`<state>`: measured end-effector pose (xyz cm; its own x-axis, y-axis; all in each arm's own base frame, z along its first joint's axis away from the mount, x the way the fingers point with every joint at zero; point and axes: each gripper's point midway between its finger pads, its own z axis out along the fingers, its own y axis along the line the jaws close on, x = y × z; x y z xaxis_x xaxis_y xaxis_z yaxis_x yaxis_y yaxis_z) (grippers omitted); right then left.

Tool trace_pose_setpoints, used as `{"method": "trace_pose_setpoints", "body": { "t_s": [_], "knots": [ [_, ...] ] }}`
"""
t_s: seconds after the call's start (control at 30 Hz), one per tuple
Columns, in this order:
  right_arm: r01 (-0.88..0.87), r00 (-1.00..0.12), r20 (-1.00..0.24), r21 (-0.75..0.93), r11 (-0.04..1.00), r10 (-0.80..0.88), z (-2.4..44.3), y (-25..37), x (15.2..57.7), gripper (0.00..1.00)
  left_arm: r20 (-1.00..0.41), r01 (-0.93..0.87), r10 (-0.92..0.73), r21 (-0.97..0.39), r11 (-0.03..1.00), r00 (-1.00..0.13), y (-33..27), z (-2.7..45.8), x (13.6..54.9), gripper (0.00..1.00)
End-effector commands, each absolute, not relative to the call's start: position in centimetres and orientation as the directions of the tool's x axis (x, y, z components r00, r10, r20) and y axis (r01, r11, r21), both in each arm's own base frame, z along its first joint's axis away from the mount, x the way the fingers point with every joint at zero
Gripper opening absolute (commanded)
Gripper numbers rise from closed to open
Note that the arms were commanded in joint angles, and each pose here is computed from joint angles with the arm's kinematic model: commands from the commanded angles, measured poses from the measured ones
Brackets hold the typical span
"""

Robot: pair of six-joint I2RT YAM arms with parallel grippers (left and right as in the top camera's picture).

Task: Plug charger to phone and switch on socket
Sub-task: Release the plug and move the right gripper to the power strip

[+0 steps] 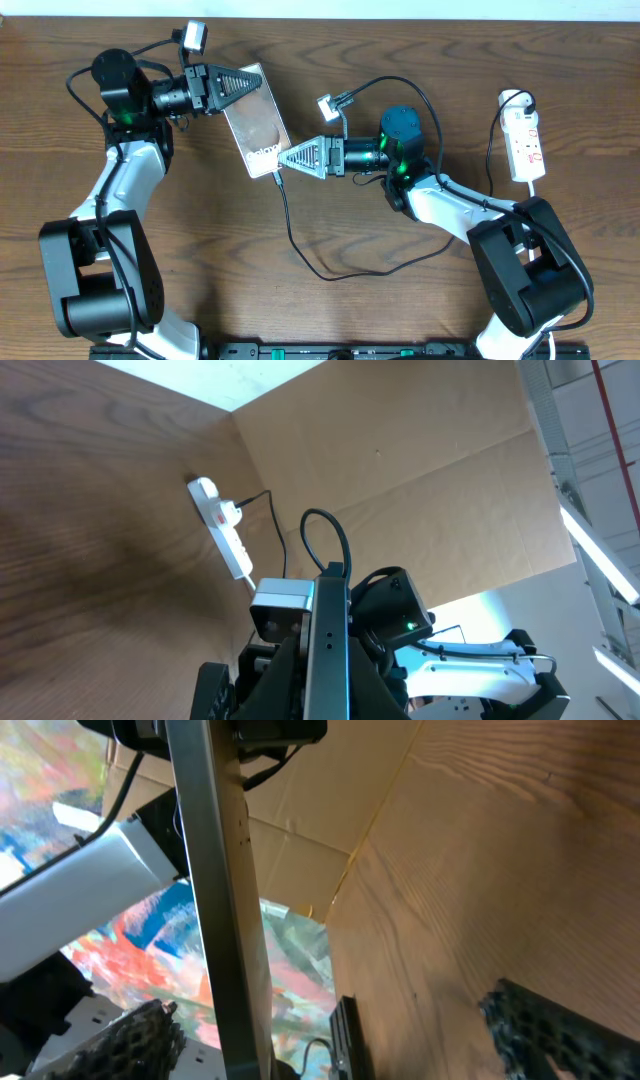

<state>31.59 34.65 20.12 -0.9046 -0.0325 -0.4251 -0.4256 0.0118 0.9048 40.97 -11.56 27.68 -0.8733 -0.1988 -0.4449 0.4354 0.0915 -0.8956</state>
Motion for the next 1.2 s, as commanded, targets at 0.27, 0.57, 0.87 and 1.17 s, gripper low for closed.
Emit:
{"method": "trace_pose_setpoints", "body": {
  "t_s": [0.27, 0.57, 0.87, 1.17],
  "knots": [
    [-0.449, -0.892, -0.449, 0.894, -0.007, -0.046, 20.8, 33.5, 32.0, 0.99, -0.464, 0.453, -0.204, -0.886, 0.101, -0.862, -10.2, 28.0, 40.9, 0.07],
    [-0.343, -0.939, -0.344, 0.926, 0.155, -0.02, 15.9, 29.5, 34.5, 0.99, -0.435, 0.418, -0.26, -0.9, 0.122, -0.862, -7.6, 27.8, 41.5, 0.07],
    [-0.155, -0.973, -0.218, 0.859, 0.488, 0.073, 8.6, 23.4, 35.4, 0.99, -0.436, 0.419, -0.261, -0.9, 0.122, -0.861, -7.6, 27.8, 41.5, 0.07],
    [-0.106, -0.905, -0.387, 0.601, 0.792, 0.173, 13.2, 15.7, 34.1, 0.99, -0.422, 0.403, -0.282, -0.906, 0.128, -0.861, -7.5, 27.1, 42.0, 0.07]
  ]
}}
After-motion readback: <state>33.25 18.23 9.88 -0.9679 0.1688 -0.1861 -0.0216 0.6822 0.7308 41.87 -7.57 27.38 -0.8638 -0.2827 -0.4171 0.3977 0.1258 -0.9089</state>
